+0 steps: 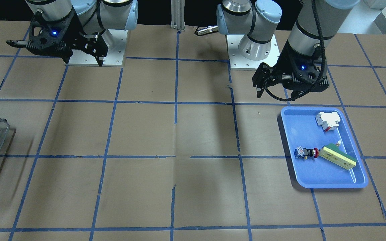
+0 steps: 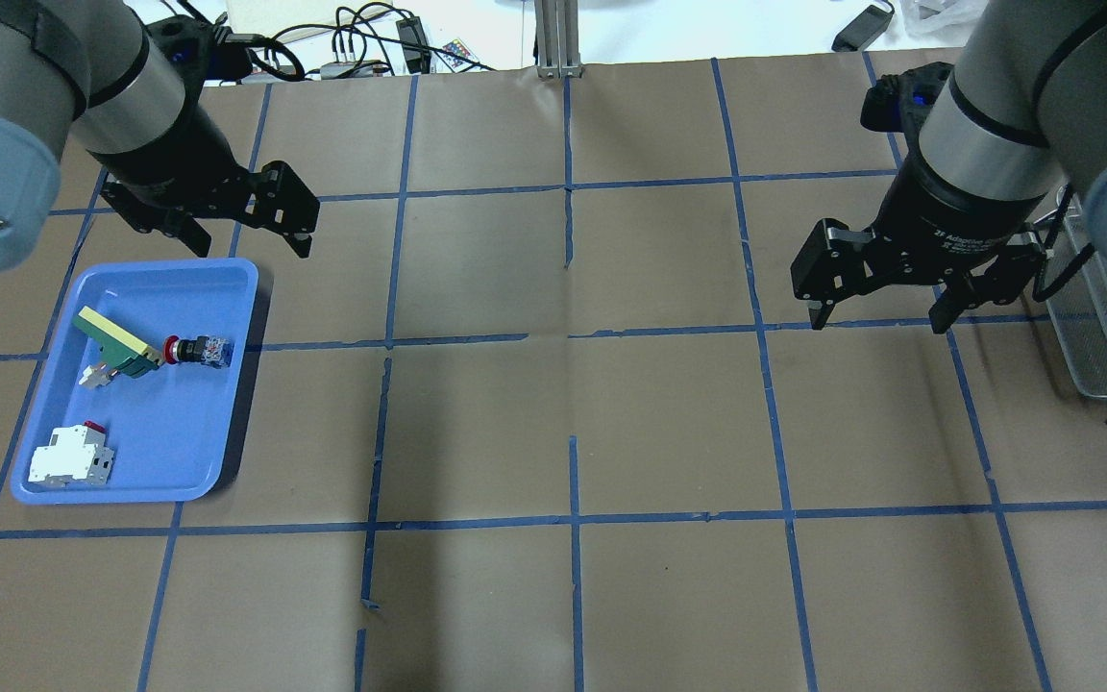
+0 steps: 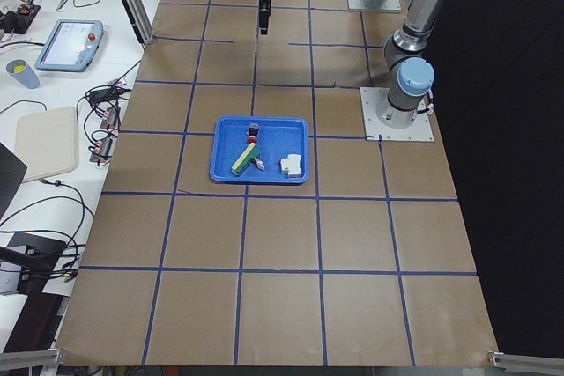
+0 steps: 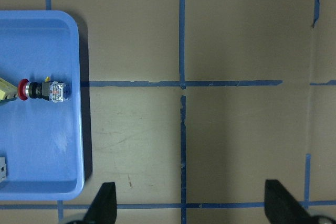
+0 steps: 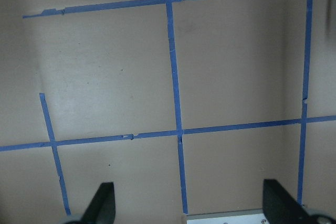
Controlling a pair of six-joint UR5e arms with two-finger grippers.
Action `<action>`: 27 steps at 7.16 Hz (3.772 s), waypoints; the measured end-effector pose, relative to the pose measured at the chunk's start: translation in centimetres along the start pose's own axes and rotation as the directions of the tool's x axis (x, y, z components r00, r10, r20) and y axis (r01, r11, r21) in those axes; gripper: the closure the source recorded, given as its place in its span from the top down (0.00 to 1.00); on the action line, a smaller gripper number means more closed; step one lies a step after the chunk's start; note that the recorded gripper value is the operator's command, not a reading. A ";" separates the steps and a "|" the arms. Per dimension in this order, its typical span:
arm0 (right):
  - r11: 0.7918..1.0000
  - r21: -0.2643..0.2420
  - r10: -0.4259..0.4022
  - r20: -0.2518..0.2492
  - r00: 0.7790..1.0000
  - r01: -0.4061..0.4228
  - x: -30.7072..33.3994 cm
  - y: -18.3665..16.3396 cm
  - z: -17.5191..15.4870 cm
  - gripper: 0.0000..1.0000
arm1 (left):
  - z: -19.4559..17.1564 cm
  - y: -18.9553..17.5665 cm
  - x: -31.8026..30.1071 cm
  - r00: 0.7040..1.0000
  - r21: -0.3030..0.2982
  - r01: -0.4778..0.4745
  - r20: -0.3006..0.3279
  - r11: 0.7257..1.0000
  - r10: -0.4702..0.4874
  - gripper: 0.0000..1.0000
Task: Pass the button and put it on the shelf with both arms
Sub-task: 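Move the left gripper down over the red push button in the blue tray, then close the left gripper on the red push button's cap end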
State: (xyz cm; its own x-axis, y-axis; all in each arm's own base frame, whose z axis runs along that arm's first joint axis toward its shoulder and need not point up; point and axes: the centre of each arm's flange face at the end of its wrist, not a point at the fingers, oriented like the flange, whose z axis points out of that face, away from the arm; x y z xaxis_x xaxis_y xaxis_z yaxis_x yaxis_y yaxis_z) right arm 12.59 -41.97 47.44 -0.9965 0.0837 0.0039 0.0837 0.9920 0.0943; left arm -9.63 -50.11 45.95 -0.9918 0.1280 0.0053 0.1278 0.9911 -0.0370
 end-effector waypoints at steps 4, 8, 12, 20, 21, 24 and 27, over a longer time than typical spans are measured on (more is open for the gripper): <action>1.000 -0.003 -0.001 0.005 1.000 0.001 -0.1 0.2 0.0 1.00 | 6.8 -0.1 -11.6 0.848 -0.045 -0.529 -0.058 0.847 0.526 1.00; 1.000 0.001 -0.015 0.005 1.000 0.015 -0.1 0.4 -0.2 1.00 | 13.4 0.5 -17.4 0.616 -0.020 -0.788 -0.037 0.615 0.787 1.00; 1.000 0.002 -0.017 0.005 1.000 0.017 -0.2 0.4 -0.2 1.00 | 15.0 2.2 -20.8 0.460 -0.020 -0.888 -0.061 0.460 0.886 1.00; 1.000 0.001 -0.018 0.005 1.000 0.018 -0.2 0.4 -0.2 1.00 | 18.8 1.3 -21.7 0.312 -0.004 -0.950 -0.070 0.313 0.947 1.00; 1.000 0.001 -0.018 0.005 1.000 0.018 -0.2 0.4 -0.2 1.00 | 19.3 1.2 -21.8 0.288 0.002 -0.957 -0.072 0.289 0.955 1.00; 1.000 0.001 -0.017 0.005 1.000 0.017 -0.1 0.4 -0.2 1.00 | 21.4 0.6 -22.2 0.191 0.020 -0.981 -0.082 0.193 0.978 1.00; 1.000 0.001 -0.018 0.006 1.000 0.018 -0.2 0.4 -0.2 1.00 | 24.8 0.2 -22.6 0.101 0.043 -0.993 -0.128 0.107 0.987 1.00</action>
State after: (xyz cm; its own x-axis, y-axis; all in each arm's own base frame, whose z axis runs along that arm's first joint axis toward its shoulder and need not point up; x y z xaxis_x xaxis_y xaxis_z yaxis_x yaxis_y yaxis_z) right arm 12.77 -41.62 47.64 -0.9978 0.0660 -0.0034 0.0654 0.9935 0.0931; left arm 12.58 -53.75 21.06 0.0272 0.9954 0.0918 0.9984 -0.0225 -0.0525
